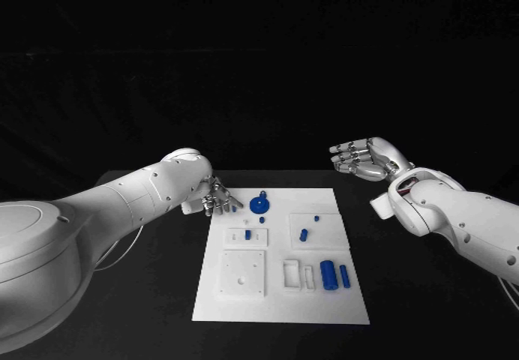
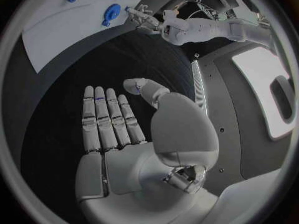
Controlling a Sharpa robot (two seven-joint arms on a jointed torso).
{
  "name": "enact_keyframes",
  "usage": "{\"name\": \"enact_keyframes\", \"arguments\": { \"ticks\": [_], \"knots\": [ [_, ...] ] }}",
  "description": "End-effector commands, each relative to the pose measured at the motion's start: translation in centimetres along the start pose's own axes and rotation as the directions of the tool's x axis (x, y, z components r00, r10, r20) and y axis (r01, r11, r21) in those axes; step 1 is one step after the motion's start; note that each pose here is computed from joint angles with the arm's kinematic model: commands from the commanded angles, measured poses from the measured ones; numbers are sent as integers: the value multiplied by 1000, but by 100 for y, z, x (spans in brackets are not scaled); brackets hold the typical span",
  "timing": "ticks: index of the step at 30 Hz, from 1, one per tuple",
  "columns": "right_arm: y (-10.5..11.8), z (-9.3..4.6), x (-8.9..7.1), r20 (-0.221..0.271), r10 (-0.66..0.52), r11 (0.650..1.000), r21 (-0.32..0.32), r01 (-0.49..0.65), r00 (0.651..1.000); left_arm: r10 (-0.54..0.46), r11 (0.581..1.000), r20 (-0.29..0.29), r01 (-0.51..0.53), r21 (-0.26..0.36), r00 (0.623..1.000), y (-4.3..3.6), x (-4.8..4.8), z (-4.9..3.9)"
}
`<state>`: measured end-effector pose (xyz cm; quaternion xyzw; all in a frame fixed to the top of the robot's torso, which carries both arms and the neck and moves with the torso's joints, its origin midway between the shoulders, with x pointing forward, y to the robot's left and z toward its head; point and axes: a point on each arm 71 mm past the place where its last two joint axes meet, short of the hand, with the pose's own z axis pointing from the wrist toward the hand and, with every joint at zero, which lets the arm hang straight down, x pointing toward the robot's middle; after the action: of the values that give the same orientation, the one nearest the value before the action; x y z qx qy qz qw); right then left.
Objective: Assemble the parts on the task board
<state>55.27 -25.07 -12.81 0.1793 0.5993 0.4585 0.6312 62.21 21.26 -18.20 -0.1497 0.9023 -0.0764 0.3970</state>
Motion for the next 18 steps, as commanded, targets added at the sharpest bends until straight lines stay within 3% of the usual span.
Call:
{"name": "enact_keyframes", "arguments": {
  "ticks": [1,18],
  "knots": [
    [10,3,2,-2,-4,1000,-10,4,1000,-3,1000,-21,4,24,1000,-34,35,8],
    [0,15,12,-2,-3,1000,-7,3,1000,-65,997,-1,65,45,998,-13,11,17]
  ]
}}
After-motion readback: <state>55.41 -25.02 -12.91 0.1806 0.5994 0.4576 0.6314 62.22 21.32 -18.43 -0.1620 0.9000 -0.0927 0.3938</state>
